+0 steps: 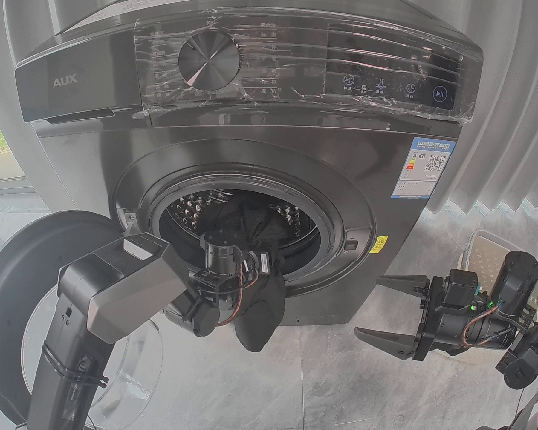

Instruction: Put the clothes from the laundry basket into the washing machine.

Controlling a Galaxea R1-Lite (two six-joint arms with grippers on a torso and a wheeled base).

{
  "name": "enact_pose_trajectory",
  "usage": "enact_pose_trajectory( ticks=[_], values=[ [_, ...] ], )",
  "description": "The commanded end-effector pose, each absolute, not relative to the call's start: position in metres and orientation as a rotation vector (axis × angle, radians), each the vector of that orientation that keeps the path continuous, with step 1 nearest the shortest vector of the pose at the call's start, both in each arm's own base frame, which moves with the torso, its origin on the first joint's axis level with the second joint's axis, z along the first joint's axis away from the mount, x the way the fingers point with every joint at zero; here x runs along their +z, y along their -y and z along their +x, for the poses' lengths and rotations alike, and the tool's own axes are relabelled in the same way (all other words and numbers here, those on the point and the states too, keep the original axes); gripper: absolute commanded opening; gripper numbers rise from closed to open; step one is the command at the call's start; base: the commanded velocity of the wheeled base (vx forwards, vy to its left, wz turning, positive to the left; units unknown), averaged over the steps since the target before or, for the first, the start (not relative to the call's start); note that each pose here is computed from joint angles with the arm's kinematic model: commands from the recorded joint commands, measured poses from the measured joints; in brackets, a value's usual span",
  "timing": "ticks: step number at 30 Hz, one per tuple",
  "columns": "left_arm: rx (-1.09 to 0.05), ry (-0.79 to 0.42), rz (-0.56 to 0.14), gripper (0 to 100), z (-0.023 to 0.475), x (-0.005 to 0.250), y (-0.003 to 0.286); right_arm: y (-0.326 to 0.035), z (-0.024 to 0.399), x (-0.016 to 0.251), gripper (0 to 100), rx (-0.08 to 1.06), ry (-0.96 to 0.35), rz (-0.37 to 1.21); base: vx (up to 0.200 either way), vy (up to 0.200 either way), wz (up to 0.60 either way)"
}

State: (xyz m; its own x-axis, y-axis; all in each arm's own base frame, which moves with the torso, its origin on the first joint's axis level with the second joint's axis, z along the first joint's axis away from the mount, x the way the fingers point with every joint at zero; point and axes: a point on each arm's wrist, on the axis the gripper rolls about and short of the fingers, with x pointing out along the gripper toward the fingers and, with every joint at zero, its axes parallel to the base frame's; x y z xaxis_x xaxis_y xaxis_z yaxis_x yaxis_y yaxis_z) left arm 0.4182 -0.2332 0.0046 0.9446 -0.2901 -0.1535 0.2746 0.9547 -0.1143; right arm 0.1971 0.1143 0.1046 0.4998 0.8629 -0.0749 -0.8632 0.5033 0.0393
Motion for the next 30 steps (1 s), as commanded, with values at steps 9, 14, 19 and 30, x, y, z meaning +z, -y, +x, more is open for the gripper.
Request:
enact_pose_trajectory(
  ticks=[9,14,19,30],
  values=[
    [-0.232,0.117,-0.203,0,0.457,0.079,0.237,-0.114,0.197,0.105,100,1.044,-0.083,-0.004,0.0,0.0,0.0],
    [-0.212,0.13,-0.198,0,0.467,0.076,0.231,-0.115,0.196,0.105,100,1.049,-0.085,-0.004,0.0,0.0,0.0],
    [-0.202,0.114,-0.189,0,0.468,0.072,0.226,-0.115,0.197,0.106,100,1.049,-0.082,-0.004,0.0,0.0,0.0],
    [-0.206,0.019,-0.147,100,0.449,0.061,0.223,-0.116,0.196,0.106,100,1.05,-0.083,-0.003,0.0,0.0,0.0]
  ],
)
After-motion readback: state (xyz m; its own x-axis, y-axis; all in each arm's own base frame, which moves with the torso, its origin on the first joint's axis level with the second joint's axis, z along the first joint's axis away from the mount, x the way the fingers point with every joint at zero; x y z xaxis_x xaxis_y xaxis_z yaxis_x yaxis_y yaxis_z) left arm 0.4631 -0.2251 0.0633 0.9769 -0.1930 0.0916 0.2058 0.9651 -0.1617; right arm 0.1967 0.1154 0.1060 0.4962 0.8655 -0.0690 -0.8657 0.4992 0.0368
